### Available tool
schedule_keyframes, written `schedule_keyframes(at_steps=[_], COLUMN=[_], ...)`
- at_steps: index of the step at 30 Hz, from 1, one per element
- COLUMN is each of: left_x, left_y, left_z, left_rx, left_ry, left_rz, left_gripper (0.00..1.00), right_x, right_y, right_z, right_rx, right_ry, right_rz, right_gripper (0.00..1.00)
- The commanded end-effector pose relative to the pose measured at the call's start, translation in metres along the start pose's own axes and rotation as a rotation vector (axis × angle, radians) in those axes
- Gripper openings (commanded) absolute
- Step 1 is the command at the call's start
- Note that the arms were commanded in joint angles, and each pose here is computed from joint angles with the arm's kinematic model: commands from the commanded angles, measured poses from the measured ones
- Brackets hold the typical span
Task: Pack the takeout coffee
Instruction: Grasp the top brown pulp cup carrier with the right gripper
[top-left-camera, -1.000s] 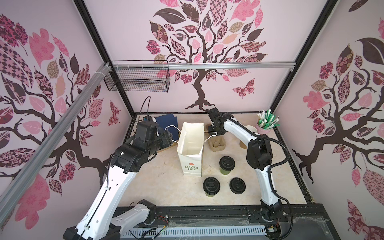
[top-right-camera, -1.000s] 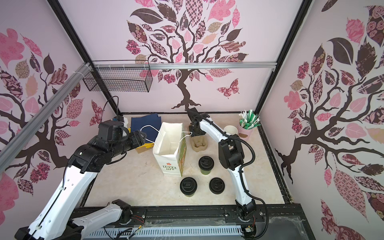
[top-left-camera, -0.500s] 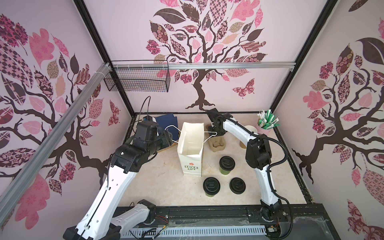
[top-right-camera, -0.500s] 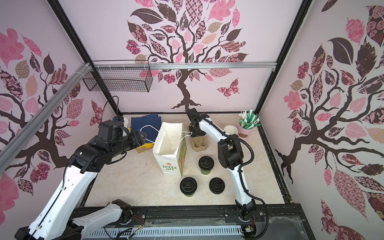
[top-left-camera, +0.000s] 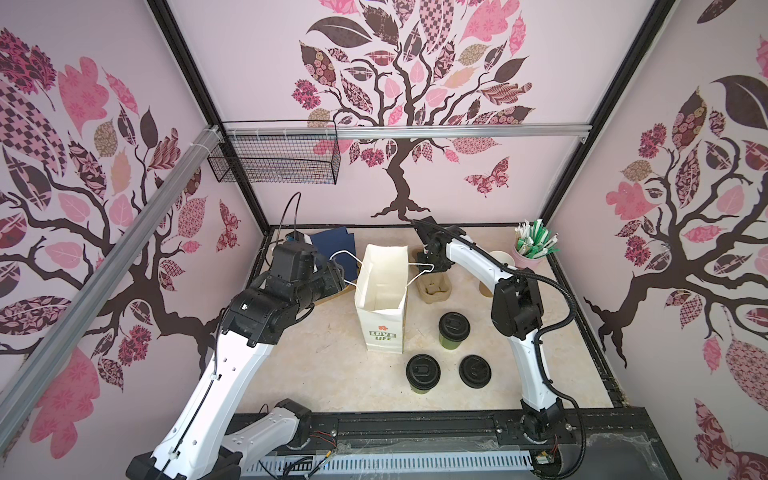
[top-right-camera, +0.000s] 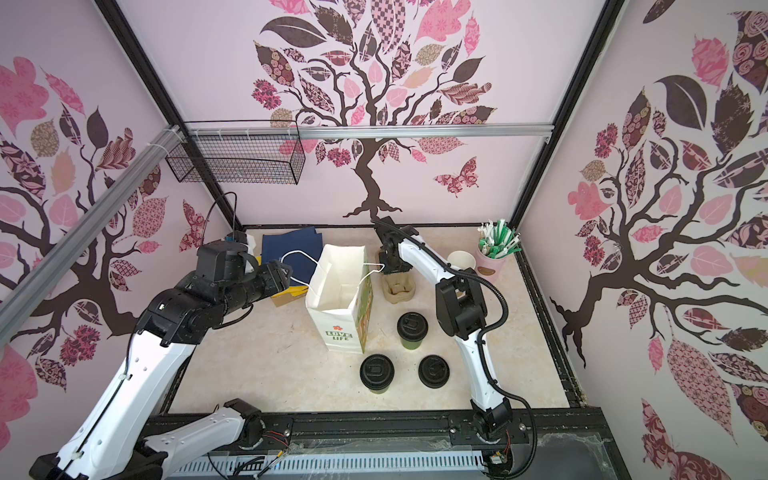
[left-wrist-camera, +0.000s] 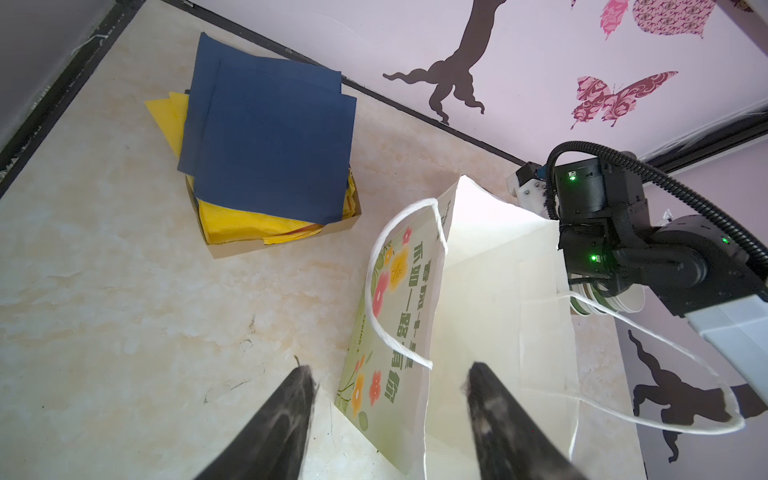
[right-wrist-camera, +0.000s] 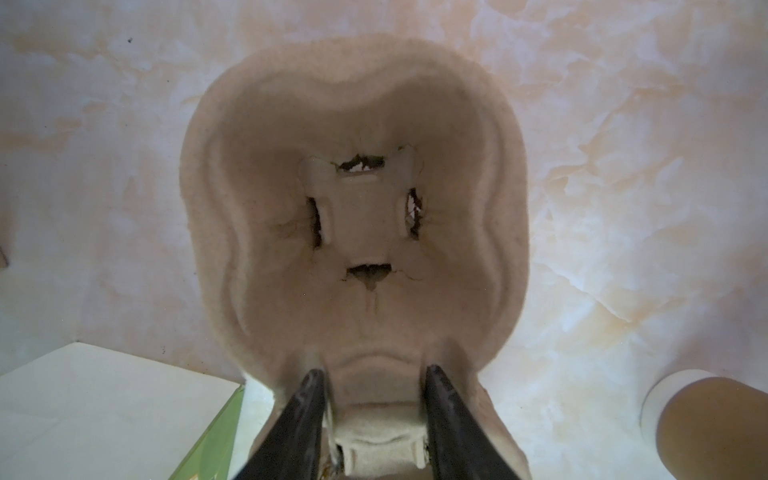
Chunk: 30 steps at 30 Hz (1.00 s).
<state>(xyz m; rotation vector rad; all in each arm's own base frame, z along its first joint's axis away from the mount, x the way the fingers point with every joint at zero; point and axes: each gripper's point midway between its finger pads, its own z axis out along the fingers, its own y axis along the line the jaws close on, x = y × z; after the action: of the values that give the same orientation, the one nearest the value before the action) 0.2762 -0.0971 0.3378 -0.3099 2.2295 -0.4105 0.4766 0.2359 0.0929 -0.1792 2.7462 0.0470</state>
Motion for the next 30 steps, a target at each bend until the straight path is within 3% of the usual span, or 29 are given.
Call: schedule_keyframes(at_steps=[1, 11, 20, 30], left_x=[-0.013, -0.015, -0.018, -0.023], left_y=[-0.004, -0.004, 0.002, 0.013], left_z=[-0.012, -0.013, -0.018, -0.024], left_rx=[0.016, 0.010, -0.012, -0.056], left_ry=[-0.043, -0.052, -0.075, -0.072], left_rz=[0.001, 0.003, 0.000, -0.001], left_gripper=[0.63, 0.63, 0.63, 0.68], right_x=[0.008, 0.001, -0.021, -0.022], right_y=[-0.001, 0.000, 0.000, -0.008], right_z=[0.018, 0.006, -0.042, -0.073], right_rx=[0.025, 0.014, -0.008, 0.005], right_ry=[0.047, 0.025, -0.062, -0.083], right_rz=[0.007, 0.005, 0.014, 0.028], right_gripper=[0.43, 0.31, 0.31, 0.31])
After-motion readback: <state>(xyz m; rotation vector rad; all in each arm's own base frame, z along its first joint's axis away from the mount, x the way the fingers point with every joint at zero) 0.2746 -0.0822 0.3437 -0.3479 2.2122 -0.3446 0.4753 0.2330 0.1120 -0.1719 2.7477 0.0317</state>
